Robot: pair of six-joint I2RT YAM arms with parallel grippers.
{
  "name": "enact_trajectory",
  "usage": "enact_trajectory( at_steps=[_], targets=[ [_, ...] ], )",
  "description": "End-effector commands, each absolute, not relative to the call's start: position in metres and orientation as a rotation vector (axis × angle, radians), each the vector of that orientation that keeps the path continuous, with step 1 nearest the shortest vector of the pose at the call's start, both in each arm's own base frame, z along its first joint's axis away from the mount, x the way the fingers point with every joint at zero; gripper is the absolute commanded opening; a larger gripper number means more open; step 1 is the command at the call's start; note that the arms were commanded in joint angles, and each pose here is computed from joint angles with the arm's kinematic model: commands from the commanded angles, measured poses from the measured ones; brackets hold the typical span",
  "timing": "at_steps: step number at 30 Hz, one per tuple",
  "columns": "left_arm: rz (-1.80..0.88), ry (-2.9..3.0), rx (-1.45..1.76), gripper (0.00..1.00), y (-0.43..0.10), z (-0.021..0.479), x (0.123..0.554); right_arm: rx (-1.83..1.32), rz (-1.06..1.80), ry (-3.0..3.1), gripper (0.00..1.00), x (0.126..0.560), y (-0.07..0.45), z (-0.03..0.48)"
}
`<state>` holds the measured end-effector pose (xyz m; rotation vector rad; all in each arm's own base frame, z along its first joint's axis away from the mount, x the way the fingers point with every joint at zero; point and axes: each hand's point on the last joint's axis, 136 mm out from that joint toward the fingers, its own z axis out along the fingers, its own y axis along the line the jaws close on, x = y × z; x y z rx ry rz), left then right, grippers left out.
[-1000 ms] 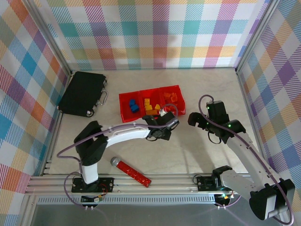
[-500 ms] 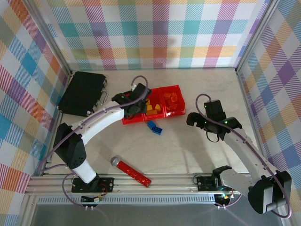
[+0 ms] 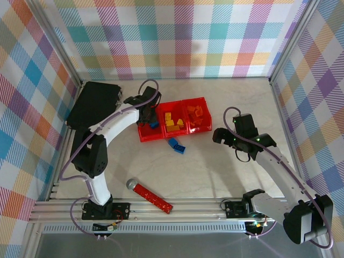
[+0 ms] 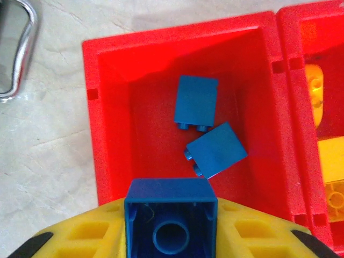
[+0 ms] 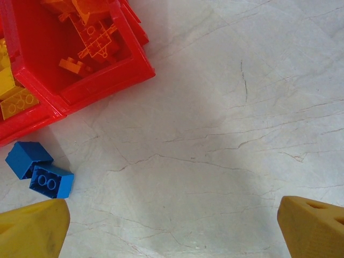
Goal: Sort the legos into containers by color
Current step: Place the lego in the container.
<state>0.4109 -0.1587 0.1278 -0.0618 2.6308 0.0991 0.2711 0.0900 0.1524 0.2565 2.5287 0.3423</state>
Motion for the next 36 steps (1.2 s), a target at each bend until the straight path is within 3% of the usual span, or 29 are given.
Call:
enact_trajectory(
  at_steps=[1,7,15,23,26,31,36],
  targets=[
    [0.079,2.650,-0.054,0.36,-0.162,0.126,0.416,0.252,0.355,2.523,0.99,0.273,0.091,0.153],
    [0.140,2.692,-0.054,0.37,-0.159,0.107,0.416,0.247,0.358,2.524,0.99,0.276,0.092,0.152],
    [0.203,2.709,-0.064,0.50,-0.151,0.097,0.410,0.243,0.346,2.534,0.99,0.279,0.092,0.148],
    [0.048,2.640,-0.017,0.57,-0.165,0.126,0.407,0.242,0.341,2.539,0.99,0.278,0.092,0.147],
    [-0.030,2.552,0.064,0.62,-0.182,0.158,0.399,0.243,0.333,2.539,0.99,0.278,0.091,0.147],
    [-0.003,2.422,0.234,0.84,-0.208,0.197,0.370,0.245,0.333,2.543,0.99,0.280,0.092,0.148],
    [-0.073,2.427,0.275,0.89,-0.234,0.191,0.332,0.257,0.341,2.533,0.99,0.281,0.092,0.151]
  ],
)
